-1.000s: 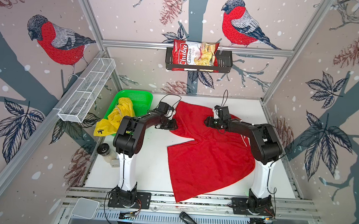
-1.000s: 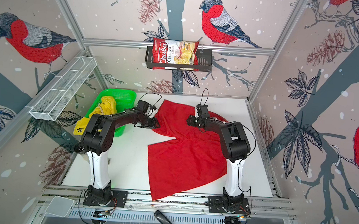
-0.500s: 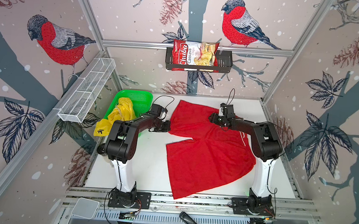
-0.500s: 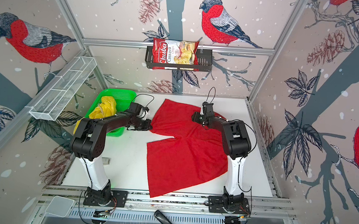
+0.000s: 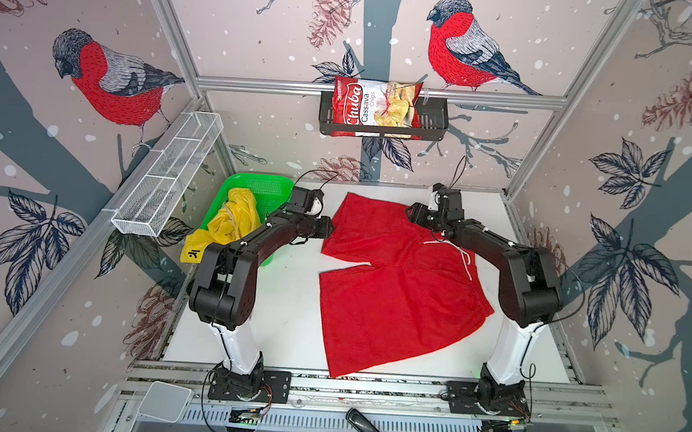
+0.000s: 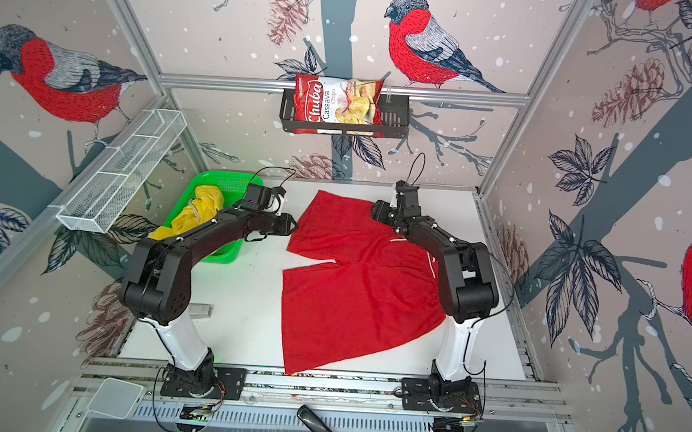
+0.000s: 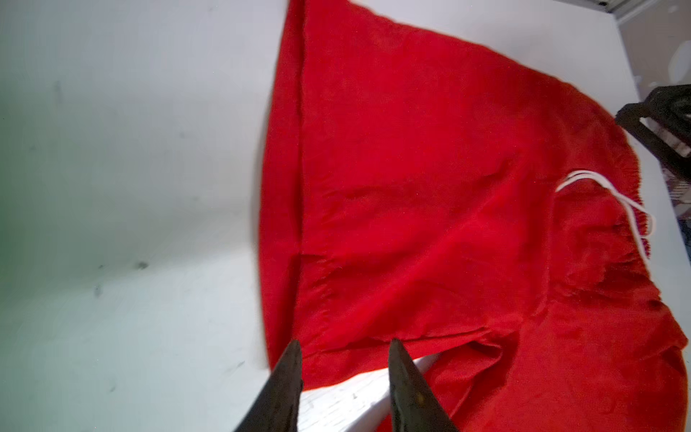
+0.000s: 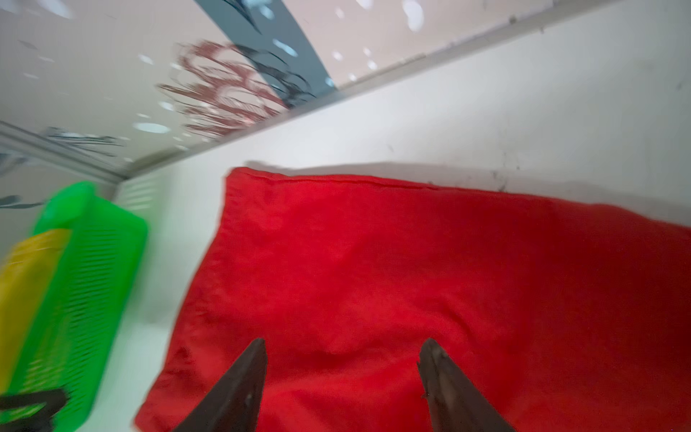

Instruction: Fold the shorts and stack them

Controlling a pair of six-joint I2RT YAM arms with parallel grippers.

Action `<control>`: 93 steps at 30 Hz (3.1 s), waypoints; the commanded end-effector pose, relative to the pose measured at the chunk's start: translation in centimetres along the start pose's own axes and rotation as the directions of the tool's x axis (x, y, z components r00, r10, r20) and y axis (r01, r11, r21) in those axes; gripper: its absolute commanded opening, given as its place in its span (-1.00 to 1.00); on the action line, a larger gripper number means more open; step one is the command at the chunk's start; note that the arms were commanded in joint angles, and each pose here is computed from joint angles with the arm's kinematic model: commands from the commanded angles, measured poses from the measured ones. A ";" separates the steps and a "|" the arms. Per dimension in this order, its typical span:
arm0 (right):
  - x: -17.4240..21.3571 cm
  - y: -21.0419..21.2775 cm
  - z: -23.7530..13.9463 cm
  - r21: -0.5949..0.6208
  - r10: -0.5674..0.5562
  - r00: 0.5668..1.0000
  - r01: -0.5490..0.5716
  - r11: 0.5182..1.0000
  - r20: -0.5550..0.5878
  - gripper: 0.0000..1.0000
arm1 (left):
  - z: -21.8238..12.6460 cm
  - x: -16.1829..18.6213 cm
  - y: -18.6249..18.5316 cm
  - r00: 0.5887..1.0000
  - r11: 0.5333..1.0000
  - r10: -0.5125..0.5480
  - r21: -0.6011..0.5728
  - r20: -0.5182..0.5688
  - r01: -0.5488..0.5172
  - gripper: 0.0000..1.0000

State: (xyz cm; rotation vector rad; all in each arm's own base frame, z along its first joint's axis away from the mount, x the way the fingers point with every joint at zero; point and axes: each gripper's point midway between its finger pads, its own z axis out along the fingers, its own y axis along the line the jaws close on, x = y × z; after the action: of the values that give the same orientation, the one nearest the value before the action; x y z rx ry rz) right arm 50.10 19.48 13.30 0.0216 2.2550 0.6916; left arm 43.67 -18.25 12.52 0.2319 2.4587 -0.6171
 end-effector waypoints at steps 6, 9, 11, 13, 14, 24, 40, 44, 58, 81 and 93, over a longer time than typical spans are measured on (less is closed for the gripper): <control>4.3 -6.9 -3.7 0.113 0.089 0.994 -0.081 0.990 -0.068 0.33 | 6.3 1.5 -6.2 0.993 0.992 0.102 0.087 -0.059 -0.096 -0.43; 5.6 -9.0 -5.0 0.141 0.124 0.990 -0.113 0.984 -0.073 0.33 | 9.2 2.5 -5.6 0.991 0.994 0.089 0.072 -0.096 -0.082 -0.46; 6.3 -10.1 -5.5 0.157 0.142 0.987 -0.128 0.979 -0.080 0.33 | 10.3 2.8 -4.0 0.990 0.997 0.083 0.011 -0.114 -0.082 -0.48; 7.0 -11.2 -5.9 0.185 0.156 0.984 -0.138 0.973 -0.085 0.33 | 10.8 3.0 -2.2 0.990 0.997 0.064 -0.036 -0.127 -0.069 -0.48; 7.4 -11.8 -5.9 0.203 0.166 0.982 -0.145 0.968 -0.089 0.33 | 10.9 3.1 -1.0 0.991 0.997 0.041 -0.057 -0.128 -0.049 -0.48; 10.3 -10.5 -1.8 0.210 0.264 0.960 -0.240 0.948 -0.095 0.33 | 10.7 1.7 8.5 0.989 0.979 -0.076 -0.196 -0.124 0.051 -0.46; 1.2 -6.0 -9.2 -0.063 0.258 0.965 -0.255 0.965 0.043 0.34 | -0.1 -10.8 0.9 0.985 0.994 0.072 -0.090 0.158 -0.058 -0.04; 4.0 -8.8 -13.6 -0.037 0.312 0.949 -0.311 0.950 0.041 0.34 | -1.5 -4.8 -2.0 0.990 0.997 0.067 -0.041 0.125 -0.062 -0.05; 14.4 -16.3 -20.0 0.147 0.565 0.820 -0.573 0.806 0.098 0.42 | 2.3 9.3 4.6 0.989 0.978 -0.139 -0.166 -0.053 0.129 -0.13; 21.0 -12.6 -18.2 0.157 0.613 0.787 -0.599 0.786 -0.070 0.48 | 4.6 4.1 9.4 0.987 0.955 -0.161 -0.249 0.023 0.162 -0.12; 18.7 -10.9 -17.6 -0.027 0.605 0.796 -0.605 0.795 -0.025 0.41 | 4.8 4.1 9.0 0.986 0.961 -0.163 -0.224 0.029 0.166 -0.12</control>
State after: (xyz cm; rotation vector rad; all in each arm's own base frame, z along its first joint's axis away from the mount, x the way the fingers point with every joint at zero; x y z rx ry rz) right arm 26.17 5.68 4.06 0.7749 2.3172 0.9966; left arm 45.04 -12.23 2.89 -0.0790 2.5503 -0.3793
